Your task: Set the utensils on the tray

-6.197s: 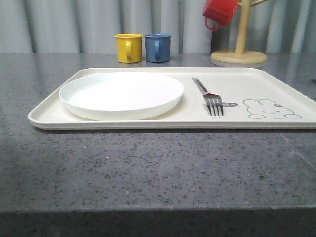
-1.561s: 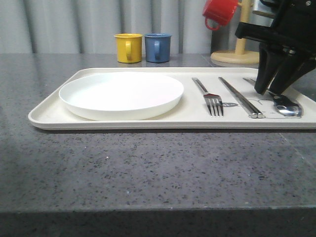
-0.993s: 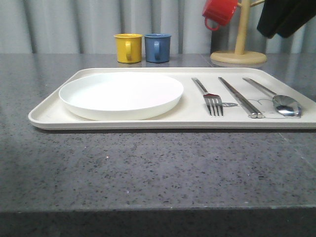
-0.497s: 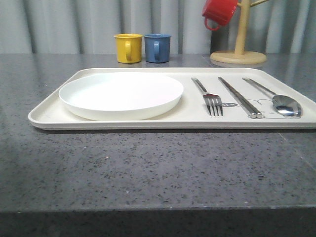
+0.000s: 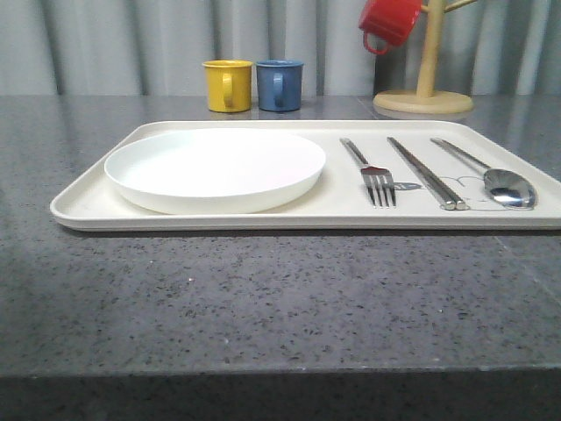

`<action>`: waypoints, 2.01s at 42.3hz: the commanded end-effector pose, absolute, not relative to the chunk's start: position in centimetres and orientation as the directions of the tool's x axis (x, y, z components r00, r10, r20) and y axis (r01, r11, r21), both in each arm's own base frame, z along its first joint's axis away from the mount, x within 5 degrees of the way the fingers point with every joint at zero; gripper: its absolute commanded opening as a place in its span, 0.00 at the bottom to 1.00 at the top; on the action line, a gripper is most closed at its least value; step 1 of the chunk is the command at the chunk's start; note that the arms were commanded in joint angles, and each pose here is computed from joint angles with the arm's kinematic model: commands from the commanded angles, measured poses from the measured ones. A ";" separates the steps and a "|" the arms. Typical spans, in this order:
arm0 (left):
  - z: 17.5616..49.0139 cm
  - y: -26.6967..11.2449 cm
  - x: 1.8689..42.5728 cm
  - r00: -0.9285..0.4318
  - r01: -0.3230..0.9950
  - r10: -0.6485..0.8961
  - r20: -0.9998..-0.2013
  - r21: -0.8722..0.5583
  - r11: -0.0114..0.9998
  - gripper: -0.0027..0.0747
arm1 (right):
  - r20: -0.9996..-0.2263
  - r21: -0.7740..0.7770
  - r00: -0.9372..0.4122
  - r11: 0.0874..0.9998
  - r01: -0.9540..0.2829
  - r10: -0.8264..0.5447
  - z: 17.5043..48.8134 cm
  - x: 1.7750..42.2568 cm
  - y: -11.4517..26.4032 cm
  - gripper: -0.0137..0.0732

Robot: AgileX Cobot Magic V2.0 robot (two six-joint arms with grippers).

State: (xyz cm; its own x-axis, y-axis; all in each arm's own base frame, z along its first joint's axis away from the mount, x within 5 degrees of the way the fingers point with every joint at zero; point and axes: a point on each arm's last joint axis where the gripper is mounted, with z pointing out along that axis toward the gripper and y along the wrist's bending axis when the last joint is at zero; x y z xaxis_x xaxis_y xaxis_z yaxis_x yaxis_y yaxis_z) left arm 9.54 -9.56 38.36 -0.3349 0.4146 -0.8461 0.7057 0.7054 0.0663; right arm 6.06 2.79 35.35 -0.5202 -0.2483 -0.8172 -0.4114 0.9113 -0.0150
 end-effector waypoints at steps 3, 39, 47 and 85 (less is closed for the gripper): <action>39.8 -9.7 9.5 -0.271 0.708 0.351 -0.896 0.062 0.704 0.59 | -0.876 -0.051 -0.422 0.914 -0.403 -0.235 36.3 5.3 2.5 0.54; 40.0 -9.8 9.6 -0.258 0.709 0.335 -0.906 0.058 0.702 0.24 | -0.870 -0.042 -0.437 0.917 -0.397 -0.229 35.4 5.5 2.5 0.08; 40.0 -9.8 9.6 -0.258 0.709 0.335 -0.906 0.058 0.702 0.01 | -0.869 -0.041 -0.439 0.917 -0.397 -0.229 35.3 5.5 2.5 0.08; 35.4 -2.4 8.3 -0.032 0.281 0.075 -0.997 0.063 0.958 0.01 | -0.868 -0.041 -0.440 0.917 -0.397 -0.230 35.3 5.5 2.5 0.08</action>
State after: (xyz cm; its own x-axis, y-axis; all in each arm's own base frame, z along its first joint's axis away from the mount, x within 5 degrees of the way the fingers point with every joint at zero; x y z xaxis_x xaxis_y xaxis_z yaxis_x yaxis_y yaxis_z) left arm 8.97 -3.09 35.57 -0.2074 0.1424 -0.9678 0.3368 0.9392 0.0660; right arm 5.16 2.45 34.13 -0.5057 -0.2502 -0.8257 -0.4047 0.9140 -0.0291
